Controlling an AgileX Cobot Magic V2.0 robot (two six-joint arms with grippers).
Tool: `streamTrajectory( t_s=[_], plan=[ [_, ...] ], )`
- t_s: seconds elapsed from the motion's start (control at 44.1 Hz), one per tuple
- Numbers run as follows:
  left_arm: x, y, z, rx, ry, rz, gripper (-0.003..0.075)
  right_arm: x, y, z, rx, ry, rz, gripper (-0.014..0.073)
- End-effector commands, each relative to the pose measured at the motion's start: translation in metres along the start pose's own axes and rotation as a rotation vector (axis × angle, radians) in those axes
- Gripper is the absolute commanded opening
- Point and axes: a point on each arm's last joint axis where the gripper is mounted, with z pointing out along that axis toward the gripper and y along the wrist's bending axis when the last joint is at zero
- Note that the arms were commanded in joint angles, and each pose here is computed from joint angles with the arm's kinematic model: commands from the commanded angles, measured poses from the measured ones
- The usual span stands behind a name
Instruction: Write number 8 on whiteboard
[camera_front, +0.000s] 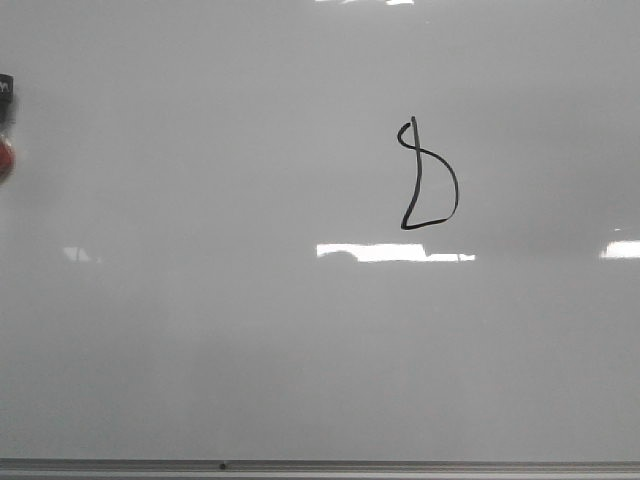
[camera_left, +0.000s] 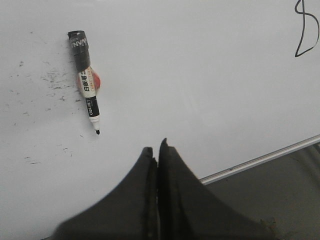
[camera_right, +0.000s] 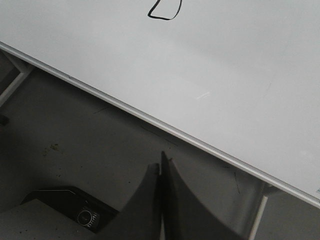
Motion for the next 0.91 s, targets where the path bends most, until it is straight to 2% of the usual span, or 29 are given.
streamTrajectory(
  t_s=[0.0,0.521,0.589,0.68,0.883],
  plan=[
    [-0.014,0.000,-0.005,0.002,-0.101,0.005,-0.0019,-0.011,-0.001,-0.005,0.017,-0.085,-0.001,-0.0118],
    [-0.012,0.000,-0.008,0.001,-0.113,0.005,-0.0019,-0.011,-0.001,-0.005,0.017,-0.085,-0.001,-0.0118],
    [-0.008,0.001,-0.013,-0.013,-0.147,-0.008,-0.0019,-0.011,-0.001,-0.005,0.017,-0.085,-0.001,-0.0118],
    [0.001,0.007,-0.017,-0.092,-0.229,0.005,-0.0019,-0.011,-0.001,-0.005,0.017,-0.084,-0.001,-0.0118],
    [0.052,0.012,-0.008,-0.218,-0.489,-0.071,-0.0019,-0.011,-0.001,-0.005,0.017,-0.084,-0.001,-0.0118]
  ],
)
